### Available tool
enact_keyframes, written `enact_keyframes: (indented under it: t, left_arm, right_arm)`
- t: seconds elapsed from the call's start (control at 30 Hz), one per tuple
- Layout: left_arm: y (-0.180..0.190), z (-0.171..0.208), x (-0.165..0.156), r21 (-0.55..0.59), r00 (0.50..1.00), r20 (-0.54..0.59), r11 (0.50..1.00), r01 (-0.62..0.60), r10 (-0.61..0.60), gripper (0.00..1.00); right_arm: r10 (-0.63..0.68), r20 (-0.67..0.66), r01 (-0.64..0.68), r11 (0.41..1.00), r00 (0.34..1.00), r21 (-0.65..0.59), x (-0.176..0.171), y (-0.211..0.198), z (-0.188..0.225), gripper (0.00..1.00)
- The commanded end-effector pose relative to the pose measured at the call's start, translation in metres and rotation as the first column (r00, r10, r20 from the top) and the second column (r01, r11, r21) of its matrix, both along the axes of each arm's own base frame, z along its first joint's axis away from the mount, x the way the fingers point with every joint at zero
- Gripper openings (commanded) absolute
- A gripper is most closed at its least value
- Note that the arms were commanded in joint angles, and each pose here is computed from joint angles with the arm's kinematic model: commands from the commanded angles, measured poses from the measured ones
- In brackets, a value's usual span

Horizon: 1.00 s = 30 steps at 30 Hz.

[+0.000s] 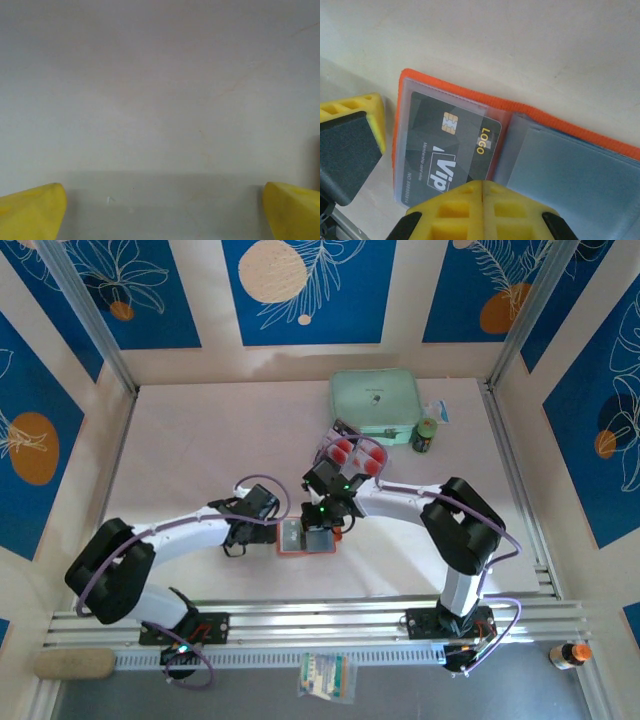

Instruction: Put the credit cards into the card holder

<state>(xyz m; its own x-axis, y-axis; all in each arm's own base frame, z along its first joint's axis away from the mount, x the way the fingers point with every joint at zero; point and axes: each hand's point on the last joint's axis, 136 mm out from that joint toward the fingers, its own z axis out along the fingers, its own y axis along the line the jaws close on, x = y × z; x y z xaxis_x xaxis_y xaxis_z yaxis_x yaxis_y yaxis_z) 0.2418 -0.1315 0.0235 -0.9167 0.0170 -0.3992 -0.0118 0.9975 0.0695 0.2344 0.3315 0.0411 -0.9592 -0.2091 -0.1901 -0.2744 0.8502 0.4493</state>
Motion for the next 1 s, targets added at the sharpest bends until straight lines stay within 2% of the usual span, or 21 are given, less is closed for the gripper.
enact_keyframes:
  t: [0.0, 0.4, 0.97]
  left_arm:
    - [-0.003, -0.001, 0.004, 0.003, 1.0, -0.014, 1.0, 0.022, -0.022, 1.0]
    - [-0.006, -0.009, 0.003, 0.005, 0.999, -0.034, 0.999, 0.038, -0.038, 1.0]
    - [-0.006, -0.015, 0.002, 0.007, 0.998, -0.047, 0.999, 0.041, -0.041, 1.0]
  right_arm:
    - [0.006, -0.031, -0.006, 1.0, 0.999, 0.006, -0.007, 0.004, -0.007, 0.0]
    - [0.007, -0.052, -0.008, 1.0, 0.999, -0.014, -0.011, 0.008, -0.02, 0.0]
    - [0.011, -0.089, -0.009, 1.0, 0.996, 0.024, -0.015, 0.021, -0.023, 0.0]
